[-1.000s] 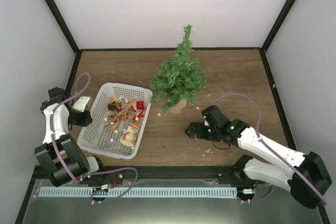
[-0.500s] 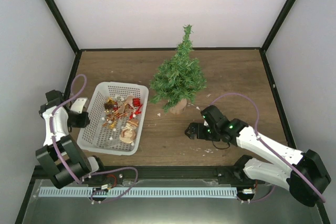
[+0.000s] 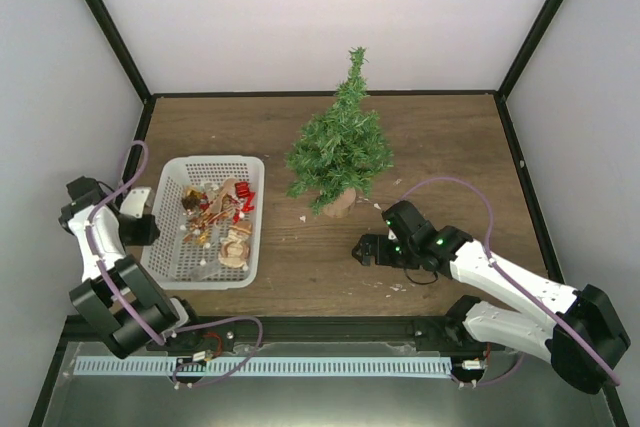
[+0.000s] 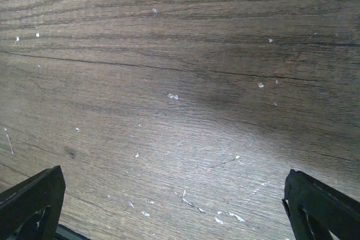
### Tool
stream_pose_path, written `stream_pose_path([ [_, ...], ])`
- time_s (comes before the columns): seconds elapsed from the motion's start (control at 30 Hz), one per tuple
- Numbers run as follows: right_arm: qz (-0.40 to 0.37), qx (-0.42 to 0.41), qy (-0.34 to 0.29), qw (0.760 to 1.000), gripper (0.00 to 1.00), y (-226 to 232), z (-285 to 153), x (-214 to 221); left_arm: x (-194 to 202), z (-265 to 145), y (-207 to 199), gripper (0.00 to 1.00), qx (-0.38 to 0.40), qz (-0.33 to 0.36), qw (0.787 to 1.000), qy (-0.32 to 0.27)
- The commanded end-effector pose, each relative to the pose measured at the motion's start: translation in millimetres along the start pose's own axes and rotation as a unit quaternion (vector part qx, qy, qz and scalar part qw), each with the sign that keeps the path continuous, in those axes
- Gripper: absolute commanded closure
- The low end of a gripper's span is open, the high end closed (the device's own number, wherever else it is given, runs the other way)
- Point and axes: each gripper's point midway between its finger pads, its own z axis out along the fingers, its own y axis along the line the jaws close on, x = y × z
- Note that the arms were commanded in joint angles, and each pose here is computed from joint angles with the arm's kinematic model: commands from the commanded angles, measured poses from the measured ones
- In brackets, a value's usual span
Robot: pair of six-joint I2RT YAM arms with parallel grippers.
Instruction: Decorate the small christmas tree
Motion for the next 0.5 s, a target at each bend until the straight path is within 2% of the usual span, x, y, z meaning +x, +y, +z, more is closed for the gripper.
stream_pose_path([
  [0.0,-0.011,-0.005,-0.024,1.0,0.01,8,-9,-15,-27,-29,-4,0.72,0.01,0.04,0.998,-0.045],
  [0.17,-0.015,0.003,-0.03,0.999,0.01,4,-11,-15,-57,-67,-22,0.51,0.059,0.061,0.992,-0.089],
  [0.3,-0.013,0.005,-0.031,0.999,0.01,3,-11,-15,-72,-90,-49,0.49,0.118,0.106,0.981,-0.111],
  [0.47,-0.012,0.0,-0.03,0.999,0.01,5,-9,-15,-60,-62,-87,0.5,0.157,0.183,0.969,-0.042],
])
